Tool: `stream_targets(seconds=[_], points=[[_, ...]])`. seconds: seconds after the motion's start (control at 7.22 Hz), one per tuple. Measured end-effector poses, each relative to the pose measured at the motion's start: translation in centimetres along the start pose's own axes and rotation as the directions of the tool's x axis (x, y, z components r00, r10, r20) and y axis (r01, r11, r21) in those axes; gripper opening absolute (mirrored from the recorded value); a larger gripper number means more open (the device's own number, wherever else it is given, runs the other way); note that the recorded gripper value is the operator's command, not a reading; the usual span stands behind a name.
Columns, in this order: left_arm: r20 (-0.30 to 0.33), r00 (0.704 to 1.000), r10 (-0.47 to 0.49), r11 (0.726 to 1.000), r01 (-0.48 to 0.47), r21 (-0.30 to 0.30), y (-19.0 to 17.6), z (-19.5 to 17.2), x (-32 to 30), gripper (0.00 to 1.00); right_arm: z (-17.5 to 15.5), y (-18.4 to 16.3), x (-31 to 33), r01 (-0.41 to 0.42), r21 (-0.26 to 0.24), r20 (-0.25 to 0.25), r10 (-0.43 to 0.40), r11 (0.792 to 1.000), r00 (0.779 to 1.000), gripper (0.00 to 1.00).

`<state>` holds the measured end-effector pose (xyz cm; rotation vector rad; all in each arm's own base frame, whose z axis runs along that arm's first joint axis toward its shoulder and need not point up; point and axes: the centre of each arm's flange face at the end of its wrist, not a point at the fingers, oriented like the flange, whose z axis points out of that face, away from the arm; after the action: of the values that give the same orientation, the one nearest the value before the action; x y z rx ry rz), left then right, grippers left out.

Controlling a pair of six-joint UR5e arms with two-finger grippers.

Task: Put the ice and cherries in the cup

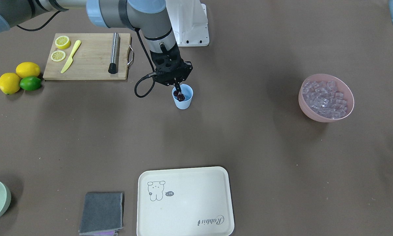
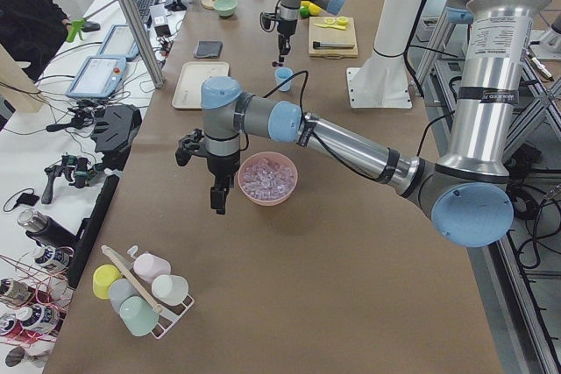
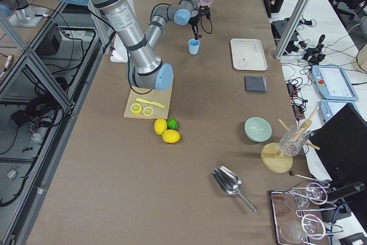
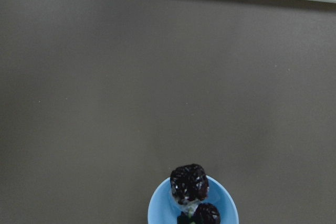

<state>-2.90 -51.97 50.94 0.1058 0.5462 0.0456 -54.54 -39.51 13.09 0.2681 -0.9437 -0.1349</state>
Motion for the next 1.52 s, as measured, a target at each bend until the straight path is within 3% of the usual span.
stream_targets(seconds=[0.14, 0.28, 0.69, 0.97, 1.25, 1.52], points=[[0.002, 1.0, -0.007, 1.0, 0.007, -0.006, 0.5, 0.2, -0.9, 0.98, 0.6, 1.1, -0.8, 0.009, 0.001, -0.005, -0.009, 1.0, 1.0, 0.14], [0.003, 1.0, -0.01, 1.0, 0.01, -0.008, 0.7, 0.3, -1.2, 0.98, 1.0, 1.7, -1.1, 0.014, 0.002, -0.01, -0.014, 1.0, 1.0, 0.99], [0.004, 1.0, -0.017, 1.0, 0.017, -0.018, 1.4, 0.9, -1.9, 0.98, 0.6, 0.8, -0.1, -0.001, 0.001, -0.016, 0.001, 1.0, 1.0, 1.0], [-0.012, 1.0, -0.02, 1.0, 0.019, -0.023, 3.4, 2.6, -2.9, 0.98, -0.7, -1.9, 4.5, -0.057, -0.048, -0.018, 0.056, 0.997, 0.998, 1.0], [-0.051, 0.999, 0.007, 0.999, -0.008, -0.031, 6.6, 4.9, -5.0, 0.98, -4.8, -5.1, 13.0, -0.117, -0.106, -0.047, 0.113, 0.987, 0.993, 1.0], [-0.102, 0.995, 0.007, 0.999, -0.011, -0.037, 8.9, 6.5, -6.6, 0.98, -10.6, -7.8, 25.1, -0.111, -0.139, -0.069, 0.103, 0.984, 0.992, 1.0]])
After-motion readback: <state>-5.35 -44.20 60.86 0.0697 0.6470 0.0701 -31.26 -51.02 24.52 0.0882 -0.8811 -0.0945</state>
